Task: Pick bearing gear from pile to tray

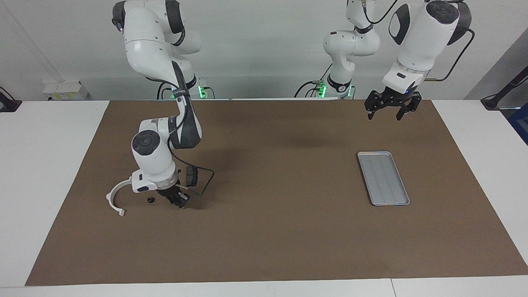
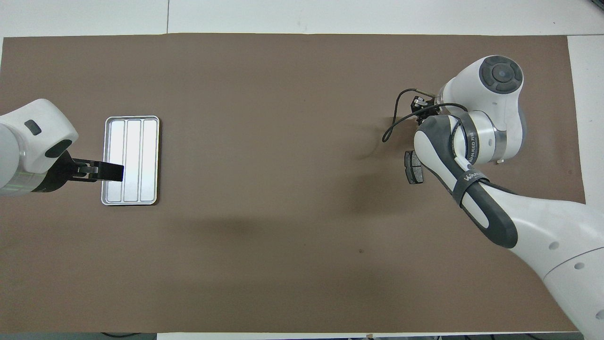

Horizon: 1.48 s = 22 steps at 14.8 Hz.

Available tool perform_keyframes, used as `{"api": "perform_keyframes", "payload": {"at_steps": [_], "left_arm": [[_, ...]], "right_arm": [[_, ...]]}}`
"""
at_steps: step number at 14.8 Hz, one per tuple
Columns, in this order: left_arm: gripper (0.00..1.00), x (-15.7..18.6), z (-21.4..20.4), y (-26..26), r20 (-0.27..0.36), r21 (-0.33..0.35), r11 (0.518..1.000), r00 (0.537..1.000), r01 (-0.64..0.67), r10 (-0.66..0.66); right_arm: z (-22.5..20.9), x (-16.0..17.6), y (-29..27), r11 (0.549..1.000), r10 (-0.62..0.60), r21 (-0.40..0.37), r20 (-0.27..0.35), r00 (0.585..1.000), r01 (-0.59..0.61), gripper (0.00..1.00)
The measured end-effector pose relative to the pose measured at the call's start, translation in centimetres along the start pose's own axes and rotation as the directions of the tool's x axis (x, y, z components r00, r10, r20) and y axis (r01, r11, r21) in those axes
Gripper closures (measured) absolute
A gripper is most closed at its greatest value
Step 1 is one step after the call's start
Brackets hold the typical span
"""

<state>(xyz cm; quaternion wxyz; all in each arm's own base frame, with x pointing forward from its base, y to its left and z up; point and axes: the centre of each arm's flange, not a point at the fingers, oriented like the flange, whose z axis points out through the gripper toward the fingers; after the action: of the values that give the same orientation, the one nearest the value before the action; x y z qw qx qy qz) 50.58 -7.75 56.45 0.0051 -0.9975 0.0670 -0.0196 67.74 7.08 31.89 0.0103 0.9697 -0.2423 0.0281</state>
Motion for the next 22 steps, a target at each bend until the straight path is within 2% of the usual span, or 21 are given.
{"api": "perform_keyframes", "payload": {"at_steps": [7, 11, 13, 16, 22], "left_arm": [[0.00, 0.0, 0.0, 0.6, -0.001, 0.006, 1.000, 1.000, 0.000, 0.000], [0.00, 0.0, -0.1, 0.6, -0.005, 0.006, 1.000, 1.000, 0.000, 0.000], [0.00, 0.1, -0.1, 0.6, -0.007, 0.006, 1.000, 1.000, 0.000, 0.000], [0.00, 0.1, -0.1, 0.6, -0.009, 0.007, 1.000, 1.000, 0.001, -0.001], [0.00, 0.2, -0.1, -0.3, -0.015, 0.008, 1.000, 1.000, 0.009, -0.009]], "right_arm": [[-12.9, 0.5, -0.2, 0.997, -0.072, -0.010, 0.015, 0.997, 0.072, 0.64], [-19.8, -1.4, -1.8, 0.993, -0.109, 0.037, -0.029, 0.994, 0.110, 0.64], [-22.3, -2.9, -3.5, 0.988, -0.126, 0.088, -0.046, 0.991, 0.130, 0.64], [-24.7, -5.6, -6.4, 0.990, -0.062, 0.123, -0.037, 0.997, 0.066, 0.64], [-26.7, -15.0, -14.8, 0.991, 0.020, 0.136, 0.001, 1.000, -0.020, 0.64]]}}
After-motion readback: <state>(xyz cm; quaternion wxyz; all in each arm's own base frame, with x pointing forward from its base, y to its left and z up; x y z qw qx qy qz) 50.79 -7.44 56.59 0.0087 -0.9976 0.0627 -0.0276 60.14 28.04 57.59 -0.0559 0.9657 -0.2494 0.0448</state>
